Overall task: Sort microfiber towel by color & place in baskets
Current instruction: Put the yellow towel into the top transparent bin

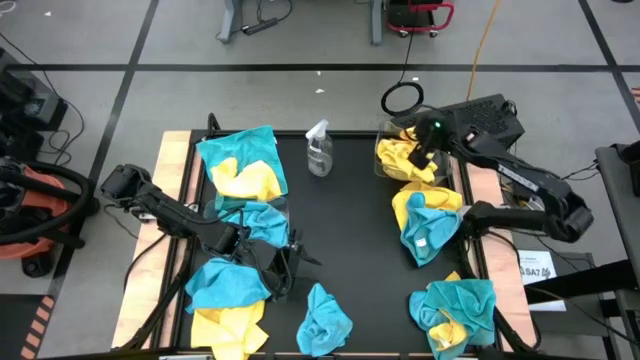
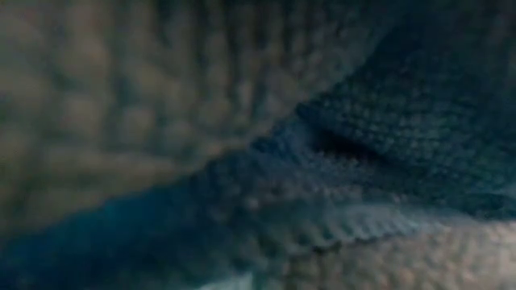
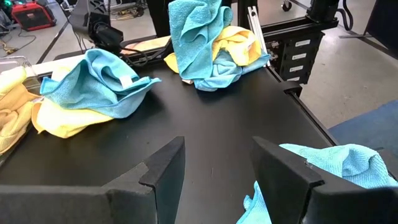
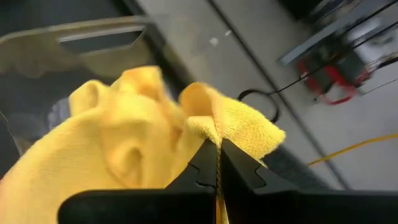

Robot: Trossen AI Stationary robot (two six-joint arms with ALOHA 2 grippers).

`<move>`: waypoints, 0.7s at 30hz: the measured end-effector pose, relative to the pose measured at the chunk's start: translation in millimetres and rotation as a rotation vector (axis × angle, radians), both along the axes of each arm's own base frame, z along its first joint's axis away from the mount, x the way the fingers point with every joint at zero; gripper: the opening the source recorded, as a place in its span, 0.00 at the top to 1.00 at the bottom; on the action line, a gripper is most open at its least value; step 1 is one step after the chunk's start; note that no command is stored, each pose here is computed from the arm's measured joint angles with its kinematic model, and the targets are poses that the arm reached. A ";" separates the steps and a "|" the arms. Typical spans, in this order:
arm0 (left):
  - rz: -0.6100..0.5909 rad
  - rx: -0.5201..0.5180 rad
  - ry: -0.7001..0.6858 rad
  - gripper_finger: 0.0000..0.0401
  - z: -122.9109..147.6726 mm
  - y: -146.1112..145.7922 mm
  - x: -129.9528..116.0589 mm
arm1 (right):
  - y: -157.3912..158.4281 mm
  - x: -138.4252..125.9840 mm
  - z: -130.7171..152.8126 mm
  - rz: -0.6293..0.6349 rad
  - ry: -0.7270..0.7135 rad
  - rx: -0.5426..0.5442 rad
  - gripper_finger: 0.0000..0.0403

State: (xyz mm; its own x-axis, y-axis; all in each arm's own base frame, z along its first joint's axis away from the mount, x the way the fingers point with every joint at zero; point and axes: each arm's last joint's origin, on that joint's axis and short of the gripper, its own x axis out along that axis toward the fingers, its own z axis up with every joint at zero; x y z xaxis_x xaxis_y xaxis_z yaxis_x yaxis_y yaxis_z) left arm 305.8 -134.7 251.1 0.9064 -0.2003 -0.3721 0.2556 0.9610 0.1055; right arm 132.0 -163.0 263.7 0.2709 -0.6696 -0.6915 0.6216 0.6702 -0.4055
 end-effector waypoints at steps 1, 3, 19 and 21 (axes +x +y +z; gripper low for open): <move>0.000 0.000 0.000 0.53 0.0 0.0 0.0 | -3.8 1.6 -4.6 0.000 -0.001 0.028 1.00; 0.000 0.000 0.000 0.53 0.0 0.0 0.0 | -10.7 4.6 -14.0 0.006 -0.002 0.087 1.00; 0.000 0.000 0.000 0.53 0.0 0.0 0.0 | -38.4 25.7 -64.8 0.053 0.002 0.318 1.00; 0.000 0.000 0.000 0.53 0.0 0.0 0.0 | -40.6 27.1 -71.0 0.049 0.017 0.338 1.00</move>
